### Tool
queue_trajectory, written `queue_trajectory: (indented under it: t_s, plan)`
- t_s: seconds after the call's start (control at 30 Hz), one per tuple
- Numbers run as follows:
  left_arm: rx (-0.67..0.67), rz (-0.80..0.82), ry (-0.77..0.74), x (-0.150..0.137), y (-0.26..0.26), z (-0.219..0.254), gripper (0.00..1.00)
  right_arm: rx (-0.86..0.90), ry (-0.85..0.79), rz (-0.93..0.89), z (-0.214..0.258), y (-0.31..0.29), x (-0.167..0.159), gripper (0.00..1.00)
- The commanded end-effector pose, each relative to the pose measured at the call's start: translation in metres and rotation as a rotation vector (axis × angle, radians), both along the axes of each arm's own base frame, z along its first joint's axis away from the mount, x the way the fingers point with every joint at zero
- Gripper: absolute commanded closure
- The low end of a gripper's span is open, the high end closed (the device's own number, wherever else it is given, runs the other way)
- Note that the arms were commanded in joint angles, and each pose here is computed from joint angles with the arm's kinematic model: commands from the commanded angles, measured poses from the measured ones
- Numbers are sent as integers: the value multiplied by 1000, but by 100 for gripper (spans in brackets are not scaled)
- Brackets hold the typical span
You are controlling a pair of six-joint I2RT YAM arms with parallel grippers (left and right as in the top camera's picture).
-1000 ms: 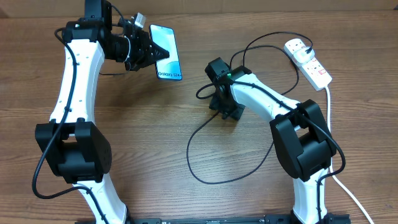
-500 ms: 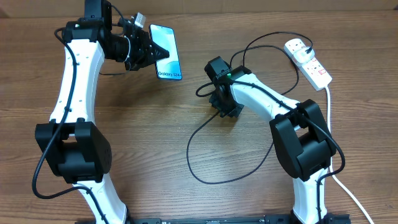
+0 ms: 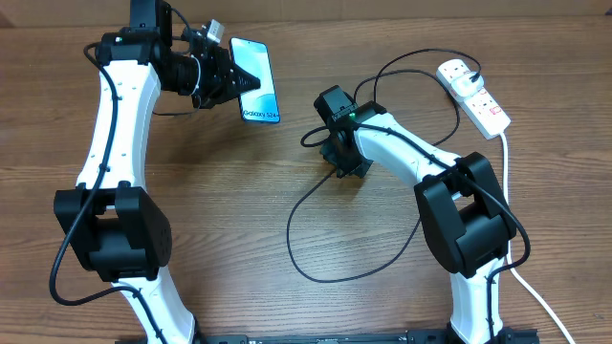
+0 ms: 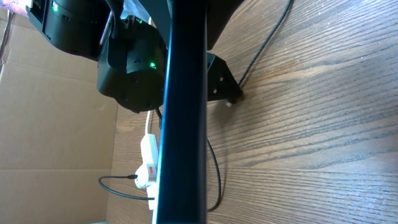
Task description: Plug charger to phone and switch on socket
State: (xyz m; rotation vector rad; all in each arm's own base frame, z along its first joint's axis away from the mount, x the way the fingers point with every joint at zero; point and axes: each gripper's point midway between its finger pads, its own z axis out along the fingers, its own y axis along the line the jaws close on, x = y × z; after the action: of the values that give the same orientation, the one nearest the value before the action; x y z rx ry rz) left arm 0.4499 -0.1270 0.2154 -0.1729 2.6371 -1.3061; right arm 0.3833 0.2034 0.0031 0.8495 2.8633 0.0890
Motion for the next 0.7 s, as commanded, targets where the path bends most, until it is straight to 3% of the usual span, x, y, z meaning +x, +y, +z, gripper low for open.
queue_trajectory:
  t_s: [0.0,0.17,0.27,0.47,0.67]
  plan:
    - [-47,-27,-27,-2,-6,12,96,-14,27,-9,-13,-4,-4,90]
    - [-47,-27,-27,-2,-6,12,96,-24,21,-11,-13,-7,-3,90]
    - [-47,-27,-28,-2,-6,12,96,-13,24,-9,-13,-5,-3,96]
    - [-61,-35,-33,-2,-8,14,96,191,49,102,9,29,0,96]
    - [-358,-224,-203,-18,-33,66,96,504,-22,358,90,61,-8,96]
